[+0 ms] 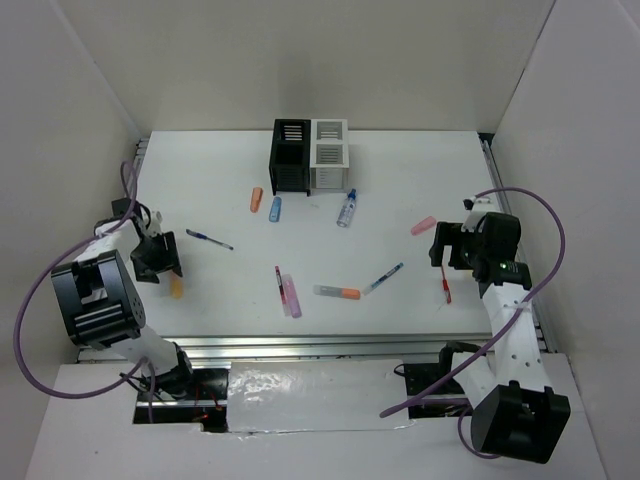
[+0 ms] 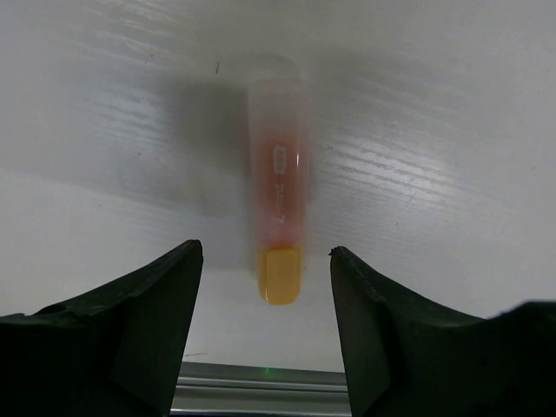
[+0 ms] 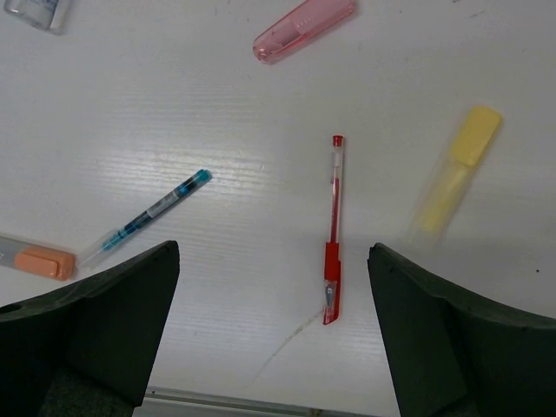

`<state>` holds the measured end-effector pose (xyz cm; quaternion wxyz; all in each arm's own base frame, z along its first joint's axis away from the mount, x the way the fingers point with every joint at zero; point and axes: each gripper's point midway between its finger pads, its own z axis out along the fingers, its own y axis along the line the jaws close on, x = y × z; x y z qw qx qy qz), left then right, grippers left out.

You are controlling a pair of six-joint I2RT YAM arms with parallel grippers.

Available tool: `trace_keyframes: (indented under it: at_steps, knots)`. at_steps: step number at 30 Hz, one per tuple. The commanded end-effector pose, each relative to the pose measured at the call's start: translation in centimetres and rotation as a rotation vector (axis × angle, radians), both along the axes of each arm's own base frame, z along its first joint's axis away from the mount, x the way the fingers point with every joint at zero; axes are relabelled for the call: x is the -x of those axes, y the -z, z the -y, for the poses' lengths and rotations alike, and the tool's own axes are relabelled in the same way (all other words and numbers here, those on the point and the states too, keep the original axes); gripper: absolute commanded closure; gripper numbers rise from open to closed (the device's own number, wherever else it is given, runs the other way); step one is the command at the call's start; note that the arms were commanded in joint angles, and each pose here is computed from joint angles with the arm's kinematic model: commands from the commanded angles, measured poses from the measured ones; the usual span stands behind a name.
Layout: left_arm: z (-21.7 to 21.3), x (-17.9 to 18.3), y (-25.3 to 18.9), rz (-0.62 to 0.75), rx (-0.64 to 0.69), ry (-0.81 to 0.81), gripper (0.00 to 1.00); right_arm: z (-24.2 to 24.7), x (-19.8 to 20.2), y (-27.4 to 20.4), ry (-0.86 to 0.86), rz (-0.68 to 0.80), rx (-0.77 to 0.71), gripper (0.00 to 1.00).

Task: Sort the stationery into containers
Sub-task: Pick up the pen from the center of the board.

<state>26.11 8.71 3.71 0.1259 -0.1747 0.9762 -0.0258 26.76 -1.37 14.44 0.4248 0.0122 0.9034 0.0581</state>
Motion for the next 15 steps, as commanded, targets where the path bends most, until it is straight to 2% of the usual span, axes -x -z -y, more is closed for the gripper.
trace_keyframes:
  at_steps: [1, 9, 15]
  knots:
    - [-0.3, -1.8, -0.8, 0.044, 0.006, -0.004, 0.28, 0.1, -0.7, -1.3, -0.016, 0.069, 0.014, 0.05]
    - [-1.8, -2.9, 1.0, 0.013, -0.037, -0.066, 0.38, -1.6, -0.2, -1.9, -0.116, 0.104, -0.014, 0.07]
    - [-1.2, -2.4, 2.8, -0.020, -0.015, -0.078, 0.45, -2.5, -0.1, -3.9, -0.190, 0.159, -0.007, 0.10]
